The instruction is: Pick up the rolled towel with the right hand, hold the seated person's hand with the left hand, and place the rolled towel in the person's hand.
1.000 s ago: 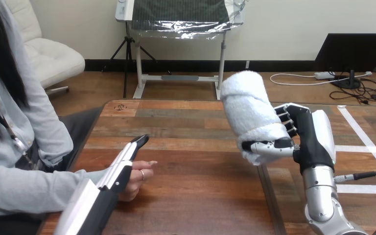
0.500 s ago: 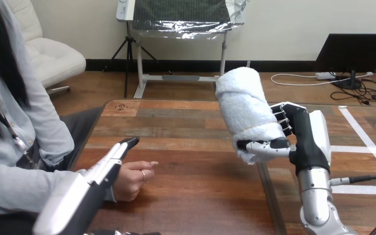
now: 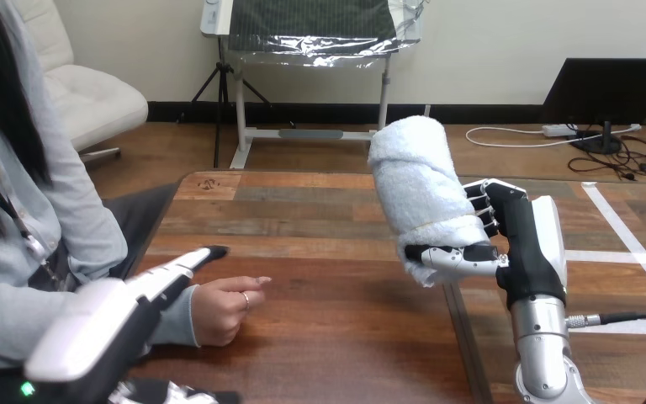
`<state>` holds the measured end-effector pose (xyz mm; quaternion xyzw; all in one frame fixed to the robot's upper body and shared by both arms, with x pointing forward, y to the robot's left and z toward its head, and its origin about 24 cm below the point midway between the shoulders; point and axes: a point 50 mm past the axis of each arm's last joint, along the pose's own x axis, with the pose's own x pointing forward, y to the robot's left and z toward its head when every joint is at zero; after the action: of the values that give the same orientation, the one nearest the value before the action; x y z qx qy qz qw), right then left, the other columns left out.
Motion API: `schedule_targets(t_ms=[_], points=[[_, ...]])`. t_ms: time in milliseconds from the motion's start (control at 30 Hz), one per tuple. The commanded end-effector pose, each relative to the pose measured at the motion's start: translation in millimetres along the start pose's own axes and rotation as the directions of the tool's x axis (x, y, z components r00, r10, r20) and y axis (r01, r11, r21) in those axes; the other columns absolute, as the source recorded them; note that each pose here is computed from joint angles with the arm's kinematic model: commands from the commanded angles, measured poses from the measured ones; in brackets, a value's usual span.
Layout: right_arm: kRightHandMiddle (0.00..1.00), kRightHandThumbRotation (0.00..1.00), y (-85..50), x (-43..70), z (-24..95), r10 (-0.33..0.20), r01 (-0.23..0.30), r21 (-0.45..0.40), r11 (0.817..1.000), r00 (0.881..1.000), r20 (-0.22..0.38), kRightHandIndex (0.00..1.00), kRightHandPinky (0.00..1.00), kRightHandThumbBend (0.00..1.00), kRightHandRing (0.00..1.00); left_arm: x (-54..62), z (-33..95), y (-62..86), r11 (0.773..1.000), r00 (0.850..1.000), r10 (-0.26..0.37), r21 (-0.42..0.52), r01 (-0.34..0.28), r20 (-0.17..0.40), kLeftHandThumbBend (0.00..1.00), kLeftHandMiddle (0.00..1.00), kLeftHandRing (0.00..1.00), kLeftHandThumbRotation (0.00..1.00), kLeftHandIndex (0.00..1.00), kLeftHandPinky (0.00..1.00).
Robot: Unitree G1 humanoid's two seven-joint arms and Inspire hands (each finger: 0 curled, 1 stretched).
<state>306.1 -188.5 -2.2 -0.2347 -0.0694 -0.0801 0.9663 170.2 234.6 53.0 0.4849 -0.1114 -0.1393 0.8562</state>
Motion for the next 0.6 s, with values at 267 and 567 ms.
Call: schedule_targets(t_ms=[267, 567], points=[[0.44, 0.00, -4.0, 18.0, 28.4, -0.056, 0.046, 0.071, 0.996, 0.987, 0.151, 0.47, 0.31, 0.83, 0.36, 34.9, 6.7, 58.8, 0.973, 0.996, 0.025, 0.228, -0.044, 0.087, 1.00, 0.87, 0.85, 0.25, 0.88, 0.80], [0.44, 0.00, -3.0, 15.3, 26.1, -0.046, 0.036, 0.070, 0.997, 0.988, 0.146, 0.47, 0.31, 0.82, 0.36, 48.2, 3.2, 74.8, 0.963, 0.996, 0.006, 0.268, -0.028, 0.083, 1.00, 0.87, 0.85, 0.26, 0.88, 0.80]])
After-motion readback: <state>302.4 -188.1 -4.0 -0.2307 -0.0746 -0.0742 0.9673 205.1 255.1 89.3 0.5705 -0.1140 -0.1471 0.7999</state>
